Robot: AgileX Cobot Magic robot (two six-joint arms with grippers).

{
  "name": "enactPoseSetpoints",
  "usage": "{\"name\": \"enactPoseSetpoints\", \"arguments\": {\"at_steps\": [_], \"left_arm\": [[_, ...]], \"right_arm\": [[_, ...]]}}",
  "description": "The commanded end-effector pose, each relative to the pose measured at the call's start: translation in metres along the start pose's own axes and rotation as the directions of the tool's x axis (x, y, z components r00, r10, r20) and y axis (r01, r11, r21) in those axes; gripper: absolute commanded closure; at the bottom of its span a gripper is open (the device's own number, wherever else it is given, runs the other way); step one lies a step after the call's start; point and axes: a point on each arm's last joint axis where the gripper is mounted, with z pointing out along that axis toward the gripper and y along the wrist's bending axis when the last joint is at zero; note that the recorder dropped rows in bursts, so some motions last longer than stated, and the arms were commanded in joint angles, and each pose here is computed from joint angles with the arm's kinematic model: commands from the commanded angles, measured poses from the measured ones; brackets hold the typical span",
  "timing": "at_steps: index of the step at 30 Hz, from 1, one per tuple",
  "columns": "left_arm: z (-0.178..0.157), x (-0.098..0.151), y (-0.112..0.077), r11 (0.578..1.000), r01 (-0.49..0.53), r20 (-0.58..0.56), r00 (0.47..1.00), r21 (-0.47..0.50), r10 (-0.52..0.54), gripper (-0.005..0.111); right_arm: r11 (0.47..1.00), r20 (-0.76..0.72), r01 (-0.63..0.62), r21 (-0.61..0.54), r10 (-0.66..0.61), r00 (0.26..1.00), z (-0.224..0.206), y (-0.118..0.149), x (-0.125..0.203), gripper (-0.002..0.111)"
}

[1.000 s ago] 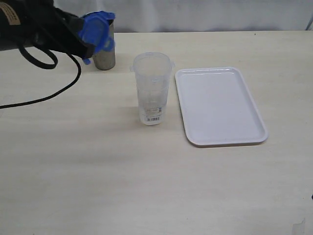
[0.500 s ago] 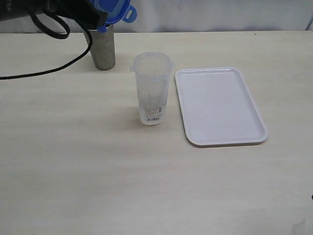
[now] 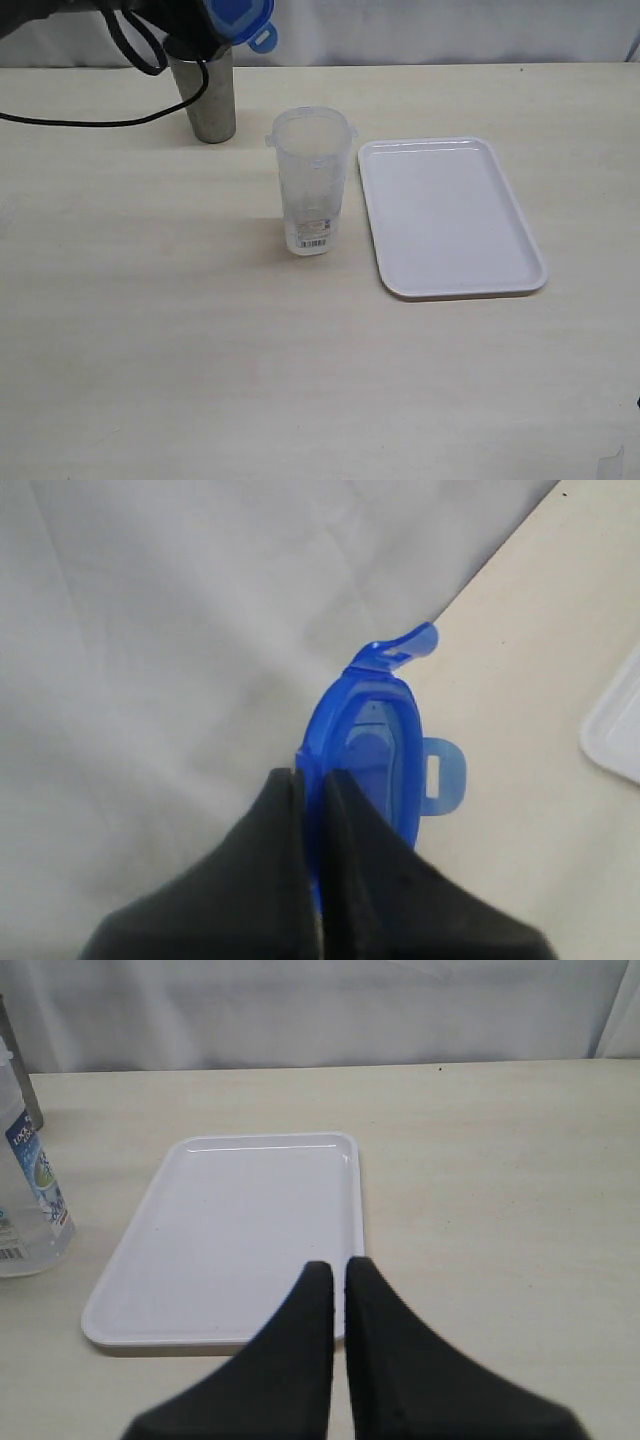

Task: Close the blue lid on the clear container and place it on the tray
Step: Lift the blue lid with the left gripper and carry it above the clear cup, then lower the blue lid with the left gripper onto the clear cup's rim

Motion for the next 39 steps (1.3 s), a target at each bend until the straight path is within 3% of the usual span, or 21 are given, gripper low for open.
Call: {"name": "enactPoseSetpoints", "arguments": {"at_steps": [1,5,12,21,26,34,39], "left_arm": [[-0.001,-0.011,0.001,0.981,-0.192,0.005,0.981,-0.015,0.192,0.107],[-0.001,-0.014,-0.01,0.922,-0.388,-0.029,0.921,0.0,0.388,0.107],[-0.003,-0.022,-0.027,0.854,-0.52,-0.046,0.853,0.025,0.521,0.107],[-0.007,-0.037,-0.054,0.854,-0.517,0.019,0.856,0.059,0.517,0.107],[-0.008,-0.037,-0.057,0.918,-0.387,0.026,0.922,0.088,0.386,0.107],[0.006,-0.026,-0.066,0.923,-0.36,-0.021,0.93,0.132,0.366,0.107],[0.006,-0.031,-0.067,0.924,-0.36,0.027,0.933,0.125,0.36,0.107]], "right_arm": [[1.0,0.006,-0.006,0.002,0.006,1.0,0.0,0.0,0.0,0.104],[1.0,0.006,-0.006,0.002,0.006,1.0,0.0,0.0,0.0,0.104],[1.0,0.006,-0.006,0.002,0.006,1.0,0.0,0.0,0.0,0.104],[1.0,0.006,-0.006,0.002,0.006,1.0,0.0,0.0,0.0,0.104],[1.0,0.006,-0.006,0.002,0.006,1.0,0.0,0.0,0.0,0.104],[1.0,0.006,-0.006,0.002,0.006,1.0,0.0,0.0,0.0,0.104],[1.0,0.006,-0.006,0.002,0.006,1.0,0.0,0.0,0.0,0.104]]}}
